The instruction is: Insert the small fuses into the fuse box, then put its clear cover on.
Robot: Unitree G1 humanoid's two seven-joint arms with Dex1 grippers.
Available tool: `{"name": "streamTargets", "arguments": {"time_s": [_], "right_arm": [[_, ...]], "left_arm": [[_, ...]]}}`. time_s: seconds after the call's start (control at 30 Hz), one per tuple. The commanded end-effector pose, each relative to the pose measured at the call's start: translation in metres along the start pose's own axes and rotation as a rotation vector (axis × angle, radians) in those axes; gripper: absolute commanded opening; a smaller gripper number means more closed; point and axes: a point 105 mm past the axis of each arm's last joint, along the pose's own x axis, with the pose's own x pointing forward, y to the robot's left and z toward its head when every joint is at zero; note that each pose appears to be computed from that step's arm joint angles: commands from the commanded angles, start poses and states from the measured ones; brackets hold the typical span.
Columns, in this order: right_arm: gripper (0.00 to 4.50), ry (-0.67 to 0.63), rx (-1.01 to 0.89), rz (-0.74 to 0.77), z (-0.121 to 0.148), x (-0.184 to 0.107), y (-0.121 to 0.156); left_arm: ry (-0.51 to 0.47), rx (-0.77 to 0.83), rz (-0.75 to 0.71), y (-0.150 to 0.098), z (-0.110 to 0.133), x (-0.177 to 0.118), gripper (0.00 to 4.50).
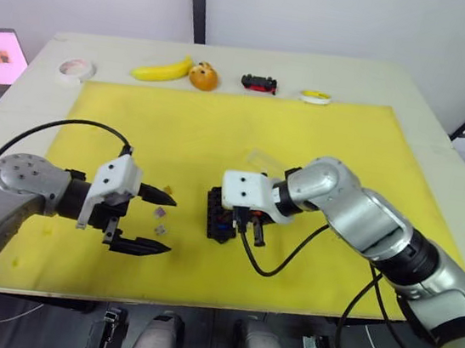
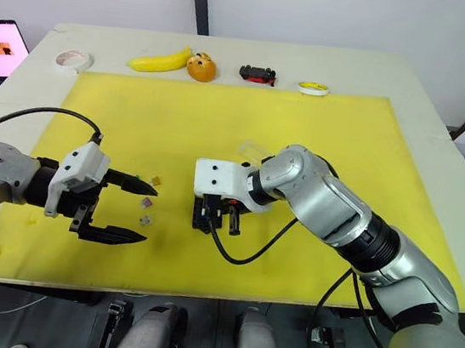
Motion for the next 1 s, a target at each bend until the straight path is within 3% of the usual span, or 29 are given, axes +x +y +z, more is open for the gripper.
{"name": "streamTargets", "arguments": {"time_s": [0.03,1.0], "right_arm": [[0.00,0.029,-0.003,0.010,-0.004,0.004,-0.001],[0.00,0.094,-0.014,0.023,-0.008,0.008,-0.002]], "left_arm": [[-0.001,0.028,0.005,-0.002,0.006,0.001,4.42],[-0.006,0.028,0.024,-0.002,0.005,0.005,4.42]]}}
